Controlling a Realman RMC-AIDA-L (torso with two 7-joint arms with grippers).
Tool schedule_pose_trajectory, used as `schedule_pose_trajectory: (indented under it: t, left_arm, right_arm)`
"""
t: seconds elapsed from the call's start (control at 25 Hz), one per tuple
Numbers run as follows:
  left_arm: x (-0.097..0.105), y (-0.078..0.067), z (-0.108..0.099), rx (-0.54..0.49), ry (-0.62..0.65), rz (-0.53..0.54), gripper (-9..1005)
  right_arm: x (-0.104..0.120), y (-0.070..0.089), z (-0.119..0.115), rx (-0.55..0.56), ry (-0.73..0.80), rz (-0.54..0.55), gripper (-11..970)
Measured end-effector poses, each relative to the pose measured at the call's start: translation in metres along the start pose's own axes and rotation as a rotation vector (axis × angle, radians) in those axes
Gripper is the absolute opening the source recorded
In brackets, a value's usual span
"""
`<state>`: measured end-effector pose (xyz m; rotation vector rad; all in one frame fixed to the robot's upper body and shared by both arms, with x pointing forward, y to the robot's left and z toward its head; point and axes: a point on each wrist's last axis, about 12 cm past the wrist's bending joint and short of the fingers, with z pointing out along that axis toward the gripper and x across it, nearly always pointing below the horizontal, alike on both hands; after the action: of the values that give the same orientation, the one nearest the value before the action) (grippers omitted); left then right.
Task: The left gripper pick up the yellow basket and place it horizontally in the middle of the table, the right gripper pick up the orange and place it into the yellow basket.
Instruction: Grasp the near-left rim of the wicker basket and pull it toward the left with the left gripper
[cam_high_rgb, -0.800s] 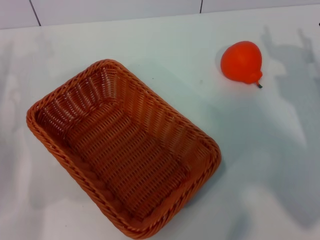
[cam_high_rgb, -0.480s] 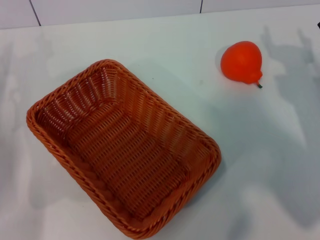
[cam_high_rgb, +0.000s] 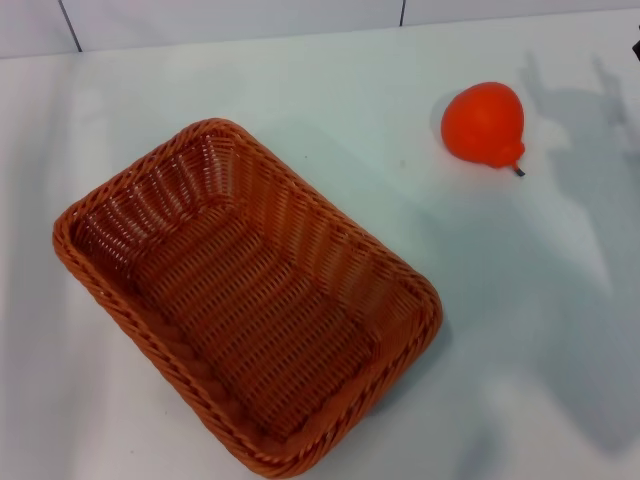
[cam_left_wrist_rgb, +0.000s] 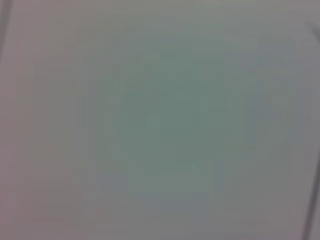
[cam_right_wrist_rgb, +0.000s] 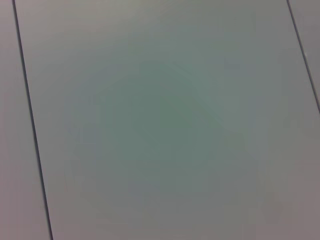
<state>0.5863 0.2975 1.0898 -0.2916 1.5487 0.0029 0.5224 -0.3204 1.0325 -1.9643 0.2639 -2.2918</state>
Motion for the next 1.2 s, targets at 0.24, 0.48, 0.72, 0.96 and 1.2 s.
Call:
schedule_pose_trajectory:
  t: [0.24, 0.48, 0.72, 0.96, 1.2]
  left_arm:
    - [-0.03, -0.026, 0.024, 0.151, 0.179, -0.028, 886]
    - [-0.064, -0.047, 0.039, 0.345, 0.433, 0.083, 885]
    - [-0.101, -0.058, 0.029, 0.567, 0.553, 0.269, 885]
    - [-0.118, -0.056, 0.019, 0.754, 0.682, 0.403, 885]
    - [-0.11, -0.062, 0.008, 0.862, 0.828, 0.537, 885]
  right_arm:
    - [0.0, 0.0, 0.0, 0.001, -0.003, -0.001, 931]
    - [0.001, -0.002, 0.004, 0.007, -0.002, 0.0, 931]
    - [0.0, -0.003, 0.008, 0.007, -0.013, 0.0, 931]
    - [0.0, -0.004, 0.01, 0.01, -0.016, 0.001, 931]
    - [0.0, -0.005, 0.01, 0.012, -0.017, 0.0, 930]
